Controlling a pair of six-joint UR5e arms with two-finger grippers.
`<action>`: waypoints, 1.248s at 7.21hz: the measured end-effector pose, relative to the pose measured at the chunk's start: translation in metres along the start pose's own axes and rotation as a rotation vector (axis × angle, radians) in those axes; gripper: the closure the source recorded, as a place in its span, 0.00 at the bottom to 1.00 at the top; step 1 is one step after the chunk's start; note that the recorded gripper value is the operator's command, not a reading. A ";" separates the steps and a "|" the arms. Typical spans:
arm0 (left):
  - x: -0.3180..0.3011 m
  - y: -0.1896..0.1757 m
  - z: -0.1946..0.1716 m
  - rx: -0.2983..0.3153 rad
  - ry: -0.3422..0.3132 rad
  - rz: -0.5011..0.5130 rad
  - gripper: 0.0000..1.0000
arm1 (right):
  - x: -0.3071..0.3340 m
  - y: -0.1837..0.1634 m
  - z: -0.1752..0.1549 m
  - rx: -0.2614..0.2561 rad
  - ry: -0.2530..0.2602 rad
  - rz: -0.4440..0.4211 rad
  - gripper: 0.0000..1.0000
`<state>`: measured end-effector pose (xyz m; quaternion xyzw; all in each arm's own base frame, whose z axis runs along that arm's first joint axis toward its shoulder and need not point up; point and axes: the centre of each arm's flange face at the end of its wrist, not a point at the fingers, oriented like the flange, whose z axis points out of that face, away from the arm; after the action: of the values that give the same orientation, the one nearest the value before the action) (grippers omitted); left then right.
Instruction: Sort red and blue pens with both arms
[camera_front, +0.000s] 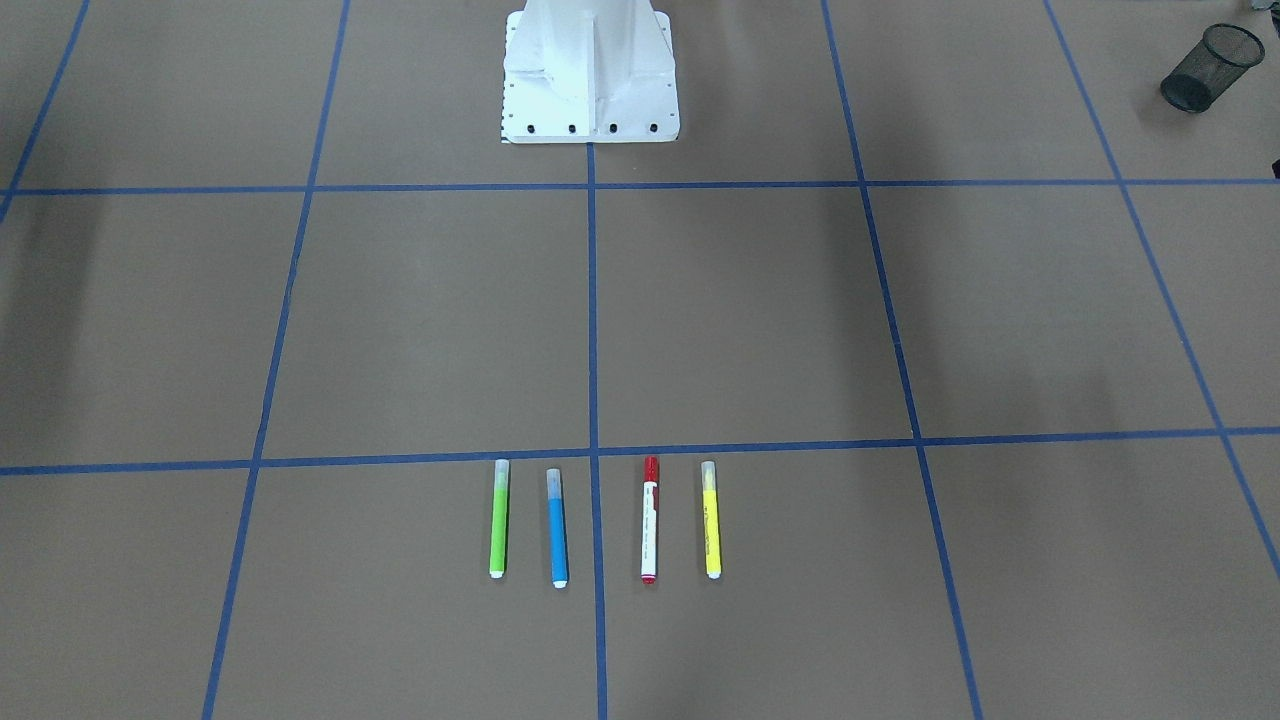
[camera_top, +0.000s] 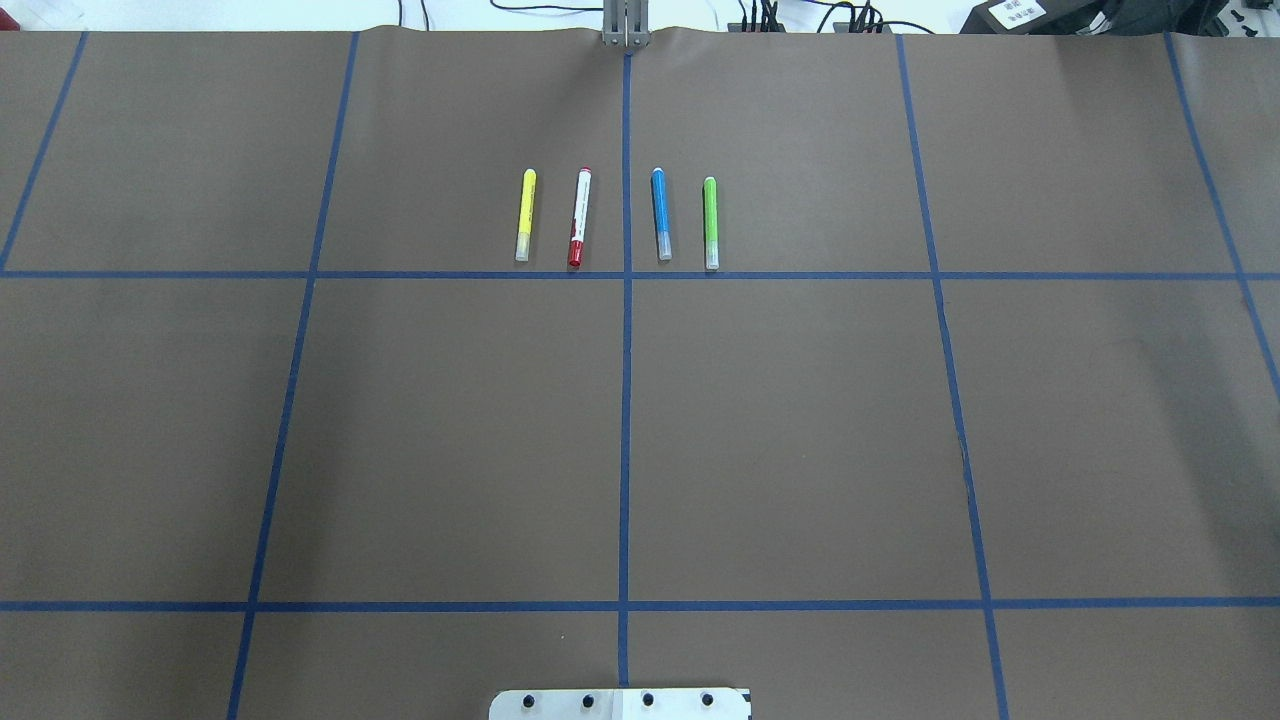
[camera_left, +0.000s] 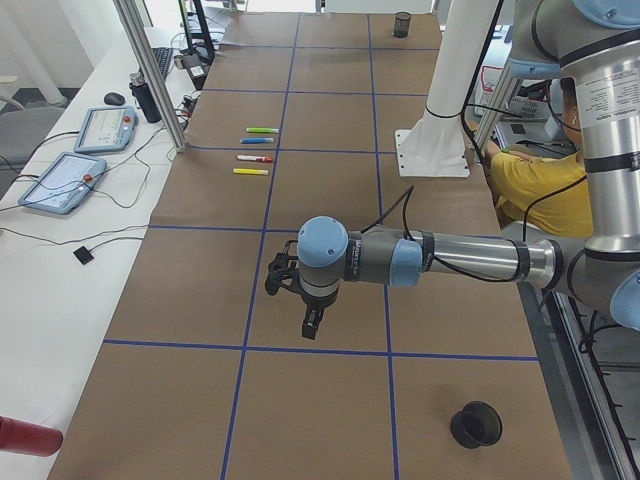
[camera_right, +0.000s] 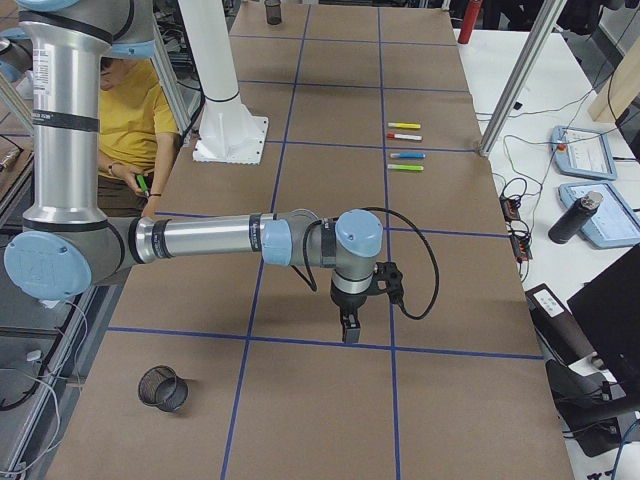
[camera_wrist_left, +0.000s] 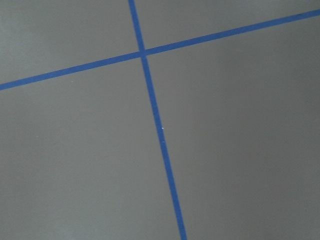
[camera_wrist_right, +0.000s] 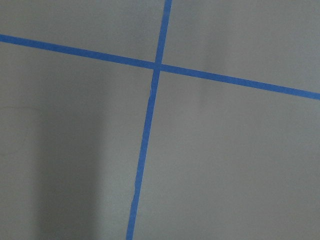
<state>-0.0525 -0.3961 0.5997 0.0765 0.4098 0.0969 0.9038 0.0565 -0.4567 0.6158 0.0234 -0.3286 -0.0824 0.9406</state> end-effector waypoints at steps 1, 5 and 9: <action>0.004 -0.008 -0.004 0.014 0.006 0.013 0.00 | -0.010 -0.006 -0.003 0.008 -0.010 -0.022 0.00; 0.022 -0.052 -0.025 0.108 -0.008 0.122 0.00 | -0.060 -0.043 -0.028 0.068 -0.103 -0.113 0.00; 0.063 -0.126 -0.042 0.203 0.070 0.055 0.00 | -0.116 -0.123 -0.081 0.165 -0.123 -0.172 0.00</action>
<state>-0.0294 -0.5005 0.4989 0.1755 0.4464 0.0825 0.8736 0.0000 -0.5588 0.4689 0.1237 -0.3881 -0.1367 0.9030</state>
